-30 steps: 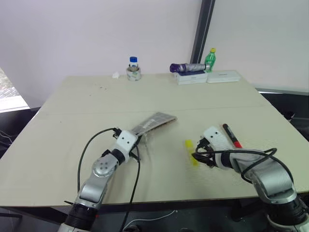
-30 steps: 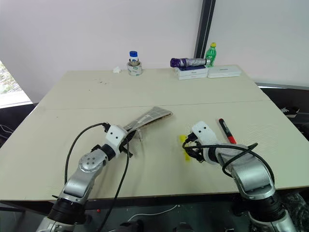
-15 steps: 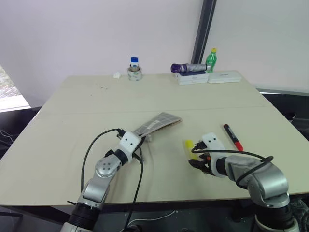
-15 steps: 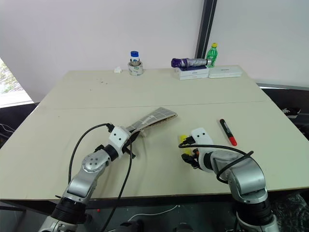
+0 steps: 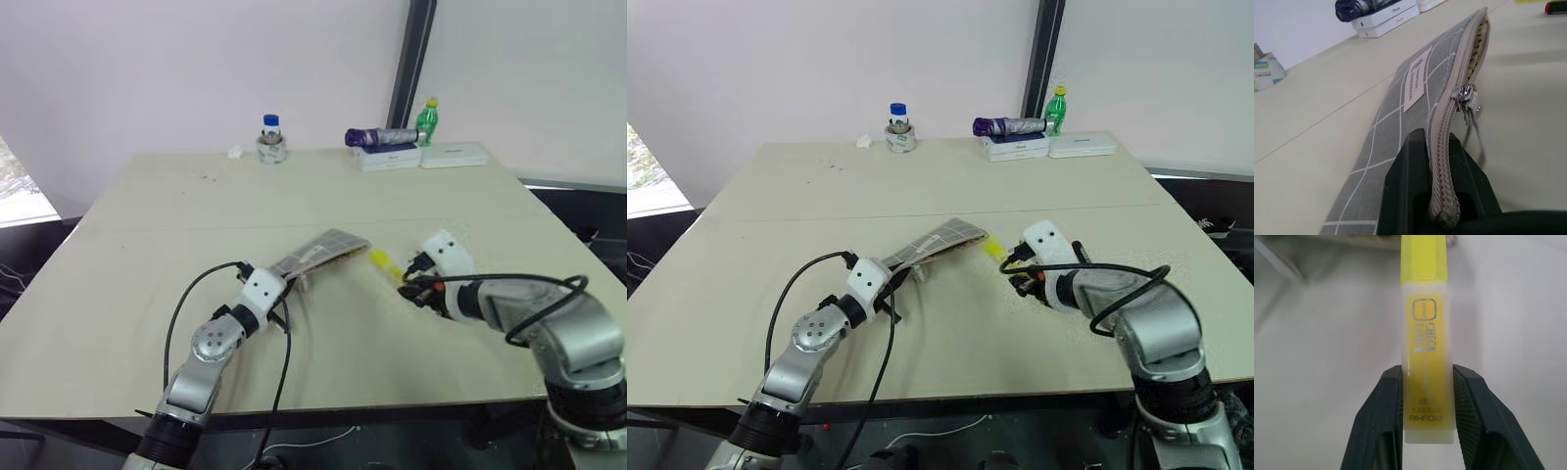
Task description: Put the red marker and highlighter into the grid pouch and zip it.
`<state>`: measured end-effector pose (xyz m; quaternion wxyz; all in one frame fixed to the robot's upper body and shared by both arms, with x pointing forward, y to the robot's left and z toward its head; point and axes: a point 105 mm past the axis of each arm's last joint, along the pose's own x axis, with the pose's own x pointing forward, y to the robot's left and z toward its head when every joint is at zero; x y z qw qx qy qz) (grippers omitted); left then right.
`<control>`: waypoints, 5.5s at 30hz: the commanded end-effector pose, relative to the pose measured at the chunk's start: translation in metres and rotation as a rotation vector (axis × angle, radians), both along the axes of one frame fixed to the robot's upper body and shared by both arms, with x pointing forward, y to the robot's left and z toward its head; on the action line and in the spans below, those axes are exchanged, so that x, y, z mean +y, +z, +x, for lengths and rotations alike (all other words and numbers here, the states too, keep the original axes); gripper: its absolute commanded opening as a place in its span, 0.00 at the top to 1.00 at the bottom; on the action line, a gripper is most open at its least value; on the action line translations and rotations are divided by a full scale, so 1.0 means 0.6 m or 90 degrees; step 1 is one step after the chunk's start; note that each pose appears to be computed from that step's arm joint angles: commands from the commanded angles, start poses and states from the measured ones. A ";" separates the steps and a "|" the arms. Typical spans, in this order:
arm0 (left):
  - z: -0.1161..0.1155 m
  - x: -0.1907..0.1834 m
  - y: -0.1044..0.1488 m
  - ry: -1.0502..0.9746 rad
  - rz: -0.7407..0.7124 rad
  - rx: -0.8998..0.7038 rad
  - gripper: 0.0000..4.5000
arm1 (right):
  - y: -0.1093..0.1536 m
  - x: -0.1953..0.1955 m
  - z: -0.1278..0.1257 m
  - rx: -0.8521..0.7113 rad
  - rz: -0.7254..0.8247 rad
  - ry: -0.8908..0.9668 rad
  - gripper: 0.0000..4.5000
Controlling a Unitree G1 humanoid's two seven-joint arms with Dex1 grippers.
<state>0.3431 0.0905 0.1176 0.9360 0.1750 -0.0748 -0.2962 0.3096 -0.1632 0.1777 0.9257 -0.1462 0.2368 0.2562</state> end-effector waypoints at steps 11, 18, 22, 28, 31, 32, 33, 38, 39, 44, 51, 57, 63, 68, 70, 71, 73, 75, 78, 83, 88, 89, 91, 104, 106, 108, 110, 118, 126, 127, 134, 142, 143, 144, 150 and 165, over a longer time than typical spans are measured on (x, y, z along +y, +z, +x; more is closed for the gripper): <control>-0.009 -0.013 0.035 -0.024 -0.029 -0.051 1.00 | 0.011 0.014 0.007 -0.010 0.004 0.013 0.81; -0.016 -0.017 0.034 -0.038 -0.023 -0.052 1.00 | 0.007 0.018 0.010 -0.002 0.002 0.022 0.81; -0.020 -0.020 0.031 -0.043 -0.017 -0.051 1.00 | 0.004 0.022 0.009 0.002 0.002 0.027 0.81; -0.022 -0.020 0.026 -0.044 -0.012 -0.047 1.00 | 0.005 0.024 0.007 0.003 0.001 0.033 0.81; -0.021 -0.018 0.022 -0.039 -0.006 -0.042 1.00 | 0.008 0.025 0.004 0.000 -0.001 0.041 0.81; -0.020 -0.017 0.020 -0.037 -0.005 -0.041 1.00 | 0.010 0.026 0.003 -0.002 -0.002 0.045 0.81; -0.020 -0.016 0.019 -0.034 -0.003 -0.039 1.00 | 0.012 0.027 0.001 -0.003 -0.002 0.050 0.81; -0.016 -0.010 0.016 -0.020 -0.005 -0.033 1.00 | 0.020 0.027 -0.007 -0.010 -0.009 0.068 0.81; -0.015 -0.010 0.016 -0.019 -0.005 -0.032 1.00 | 0.022 0.026 -0.008 -0.012 -0.010 0.069 0.81; -0.016 -0.012 0.016 -0.022 -0.007 -0.031 1.00 | 0.022 0.021 -0.006 -0.012 -0.012 0.060 0.81; -0.019 -0.015 0.018 -0.030 -0.010 -0.035 1.00 | 0.010 0.020 -0.001 0.000 -0.008 0.051 0.81; -0.024 -0.017 0.019 -0.042 -0.003 -0.039 1.00 | -0.003 0.019 0.002 0.014 -0.018 0.053 0.81; -0.026 -0.021 0.021 -0.052 0.000 -0.045 1.00 | -0.013 0.024 0.000 0.027 -0.030 0.071 0.81; -0.035 -0.026 0.021 -0.084 0.027 -0.059 1.00 | -0.018 0.028 -0.003 0.024 -0.065 0.096 0.81; -0.042 -0.031 0.019 -0.112 0.056 -0.071 1.00 | -0.021 0.032 -0.007 0.022 -0.088 0.119 0.81; -0.048 -0.034 0.018 -0.133 0.071 -0.075 1.00 | -0.020 0.037 -0.011 0.023 -0.095 0.141 0.81; -0.061 -0.039 0.017 -0.179 0.095 -0.081 1.00 | -0.021 0.046 -0.018 0.026 -0.110 0.178 0.81; -0.071 -0.042 0.013 -0.216 0.124 -0.087 1.00 | -0.023 0.049 -0.022 0.031 -0.123 0.203 0.81; -0.094 -0.045 0.000 -0.288 0.182 -0.094 1.00 | -0.034 0.056 -0.030 0.043 -0.145 0.246 0.81; -0.106 -0.046 -0.007 -0.334 0.214 -0.102 1.00 | -0.038 0.064 -0.029 0.043 -0.150 0.272 0.81; -0.103 -0.038 -0.010 -0.329 0.221 -0.100 1.00 | -0.026 0.065 -0.028 0.026 -0.143 0.283 0.70; -0.100 -0.035 -0.010 -0.322 0.220 -0.097 1.00 | -0.021 0.063 -0.028 0.020 -0.142 0.281 0.58; -0.093 -0.029 -0.009 -0.302 0.212 -0.090 1.00 | -0.007 0.057 -0.027 0.004 -0.138 0.274 0.37; -0.014 -0.018 0.040 -0.093 -0.037 0.013 1.00 | 0.046 -0.078 -0.014 -0.055 -0.123 0.091 0.03; -0.003 -0.025 0.050 -0.072 -0.081 0.025 1.00 | 0.032 -0.149 0.015 -0.048 -0.123 -0.063 0.03; 0.000 -0.032 0.054 -0.070 -0.092 0.027 1.00 | 0.020 -0.194 0.033 -0.038 -0.092 -0.174 0.03; 0.000 -0.037 0.054 -0.073 -0.092 0.028 1.00 | 0.001 -0.219 0.043 -0.032 -0.095 -0.226 0.03; 0.005 -0.049 0.056 -0.079 -0.090 0.028 1.00 | -0.067 -0.250 0.068 0.003 -0.019 -0.340 0.03; 0.004 -0.047 0.053 -0.072 -0.089 0.028 1.00 | -0.059 -0.248 0.074 -0.005 0.031 -0.361 0.90; 0.004 -0.046 0.052 -0.071 -0.089 0.028 1.00 | -0.050 -0.242 0.073 -0.016 0.019 -0.342 0.92; 0.006 -0.044 0.051 -0.079 -0.067 0.022 1.00 | 0.042 -0.121 0.028 -0.157 -0.187 0.019 0.92; 0.001 -0.058 0.046 -0.111 -0.028 0.009 1.00 | 0.035 -0.055 -0.006 -0.172 -0.291 0.180 0.92; 0.001 -0.060 0.046 -0.112 -0.026 0.008 1.00 | 0.032 -0.053 -0.006 -0.170 -0.292 0.183 0.92; 0.001 -0.061 0.046 -0.114 -0.025 0.007 1.00 | 0.028 -0.052 -0.006 -0.167 -0.297 0.186 0.92; -0.004 -0.069 0.045 -0.133 0.003 -0.008 1.00 | 0.018 -0.051 -0.004 -0.161 -0.322 0.197 0.92; -0.006 -0.066 0.035 -0.133 0.017 -0.001 1.00 | 0.041 -0.044 -0.012 -0.174 -0.326 0.223 0.92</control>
